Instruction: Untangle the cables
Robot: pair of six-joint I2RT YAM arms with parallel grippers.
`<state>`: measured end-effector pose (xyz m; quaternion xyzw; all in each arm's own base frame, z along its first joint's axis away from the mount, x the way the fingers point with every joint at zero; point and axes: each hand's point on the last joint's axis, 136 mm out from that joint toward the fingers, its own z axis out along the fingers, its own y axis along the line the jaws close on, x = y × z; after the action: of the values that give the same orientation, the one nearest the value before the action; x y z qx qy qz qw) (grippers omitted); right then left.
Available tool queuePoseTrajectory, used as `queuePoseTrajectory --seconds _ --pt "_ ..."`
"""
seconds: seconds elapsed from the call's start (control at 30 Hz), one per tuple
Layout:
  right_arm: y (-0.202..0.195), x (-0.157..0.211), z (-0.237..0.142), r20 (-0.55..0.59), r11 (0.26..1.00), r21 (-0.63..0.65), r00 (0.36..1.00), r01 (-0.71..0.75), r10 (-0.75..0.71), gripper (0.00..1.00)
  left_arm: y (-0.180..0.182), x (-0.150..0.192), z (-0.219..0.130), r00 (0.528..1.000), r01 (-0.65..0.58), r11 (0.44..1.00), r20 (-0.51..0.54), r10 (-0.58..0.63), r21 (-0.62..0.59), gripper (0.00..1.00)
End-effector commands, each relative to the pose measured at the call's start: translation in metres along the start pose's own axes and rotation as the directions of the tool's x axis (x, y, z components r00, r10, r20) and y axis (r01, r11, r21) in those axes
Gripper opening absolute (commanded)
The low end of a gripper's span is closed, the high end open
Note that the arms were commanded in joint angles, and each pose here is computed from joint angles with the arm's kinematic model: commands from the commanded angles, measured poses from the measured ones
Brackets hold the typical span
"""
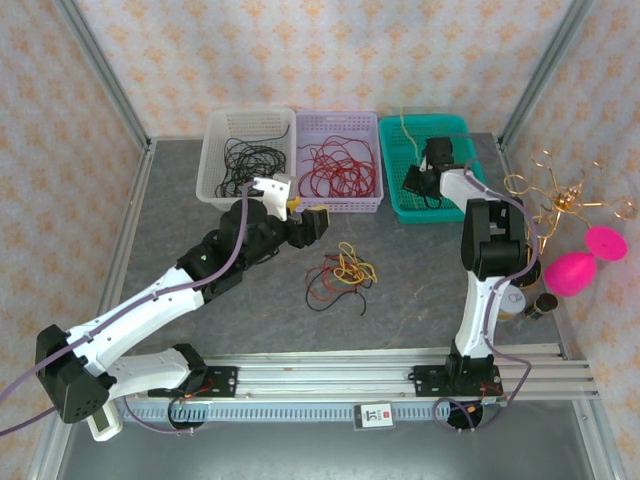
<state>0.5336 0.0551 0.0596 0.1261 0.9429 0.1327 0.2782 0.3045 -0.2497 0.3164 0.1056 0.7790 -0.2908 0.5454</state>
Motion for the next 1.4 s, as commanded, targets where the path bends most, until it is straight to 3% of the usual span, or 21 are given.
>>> queuePoseTrajectory --seconds 0.0,0.4,0.43,0.47,0.57,0.9,1.17,1.37 --pt "0.005 0.004 0.014 -0.035 0.998 -0.042 0.999 -0.037 0.035 0.0 0.001 -0.001 0.004 1.0 0.012 1.0 0.019 -0.012 -0.004 0.75" --pt "-0.006 0.009 0.054 -0.109 1.0 0.001 0.994 -0.028 0.028 0.0 0.003 0.002 0.006 1.0 0.017 1.0 0.015 -0.017 -0.014 0.75" --pt "-0.006 0.007 0.053 -0.103 1.0 0.008 0.994 -0.025 0.026 0.06 0.003 0.001 0.006 1.0 0.019 1.0 0.017 -0.019 -0.013 0.75" --pt "-0.006 0.004 0.048 -0.091 1.0 0.015 0.996 -0.02 0.021 0.14 0.003 0.001 0.006 1.0 0.019 1.0 0.016 -0.019 -0.013 0.75" --pt "-0.003 -0.012 0.029 -0.039 1.0 0.025 0.999 -0.008 0.009 0.26 0.002 0.001 0.007 1.0 0.02 1.0 0.015 -0.02 -0.011 0.75" --pt "0.02 -0.063 -0.038 0.115 1.0 0.011 0.993 0.018 -0.02 0.44 -0.001 0.004 0.011 1.0 0.031 0.999 0.007 -0.031 0.009 0.76" --pt "0.043 -0.082 -0.105 0.234 0.999 -0.009 0.972 0.042 -0.038 0.45 0.002 0.013 0.01 0.999 0.026 1.0 -0.02 -0.026 0.002 0.72" --pt "0.064 -0.03 -0.152 0.279 0.996 -0.061 0.959 0.066 -0.046 0.42 0.016 0.041 0.009 0.997 0.039 0.999 -0.067 -0.041 -0.032 0.66"
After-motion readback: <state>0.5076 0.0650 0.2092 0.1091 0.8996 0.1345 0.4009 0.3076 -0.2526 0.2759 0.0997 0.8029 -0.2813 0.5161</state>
